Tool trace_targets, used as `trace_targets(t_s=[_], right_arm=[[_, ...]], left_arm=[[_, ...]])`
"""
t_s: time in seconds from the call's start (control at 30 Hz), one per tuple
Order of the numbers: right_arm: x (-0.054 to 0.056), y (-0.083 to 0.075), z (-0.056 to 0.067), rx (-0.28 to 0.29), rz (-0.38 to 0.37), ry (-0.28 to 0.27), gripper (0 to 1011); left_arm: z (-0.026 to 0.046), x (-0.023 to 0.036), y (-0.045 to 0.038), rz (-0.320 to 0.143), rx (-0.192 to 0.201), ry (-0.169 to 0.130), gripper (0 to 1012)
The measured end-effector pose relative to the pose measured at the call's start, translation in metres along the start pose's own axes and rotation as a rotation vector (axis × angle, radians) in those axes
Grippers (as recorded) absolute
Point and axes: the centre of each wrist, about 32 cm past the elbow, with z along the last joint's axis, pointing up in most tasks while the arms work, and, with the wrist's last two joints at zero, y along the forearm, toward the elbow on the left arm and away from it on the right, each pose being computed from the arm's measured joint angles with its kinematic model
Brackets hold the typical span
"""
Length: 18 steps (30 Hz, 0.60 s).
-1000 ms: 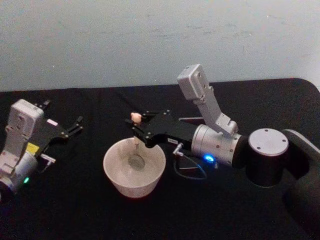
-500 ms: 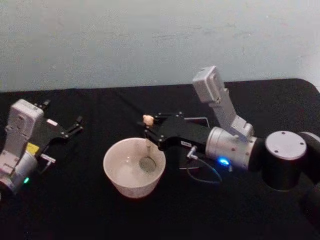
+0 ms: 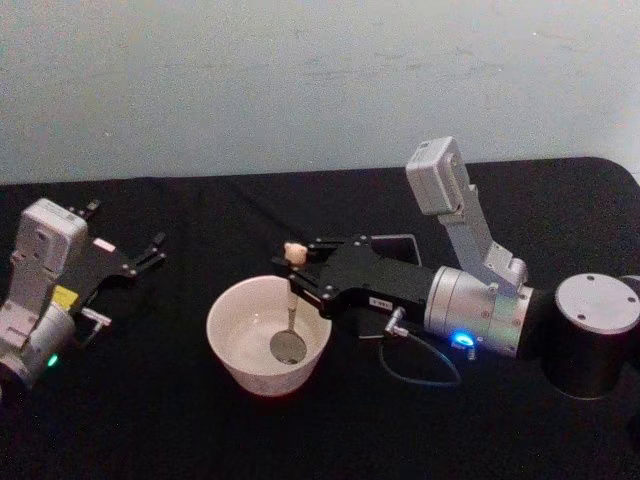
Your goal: Pick up the stirring spoon with one hand, stir inside the cup, then place it back in its original position.
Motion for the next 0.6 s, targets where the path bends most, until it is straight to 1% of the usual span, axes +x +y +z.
trace_targets(t_s=[0.43,0.6], right_arm=[[0.0011,0.0063,0.0027,0.018,-0.029,0.013,223],[0.002,0.0078,0.0056,0.031,-0.044,0.02,223]], left_arm=[[0.0,0.0,0.0,0.0,0.0,0.0,1001],[0.0,0.0,0.0,0.0,0.0,0.0,1001]])
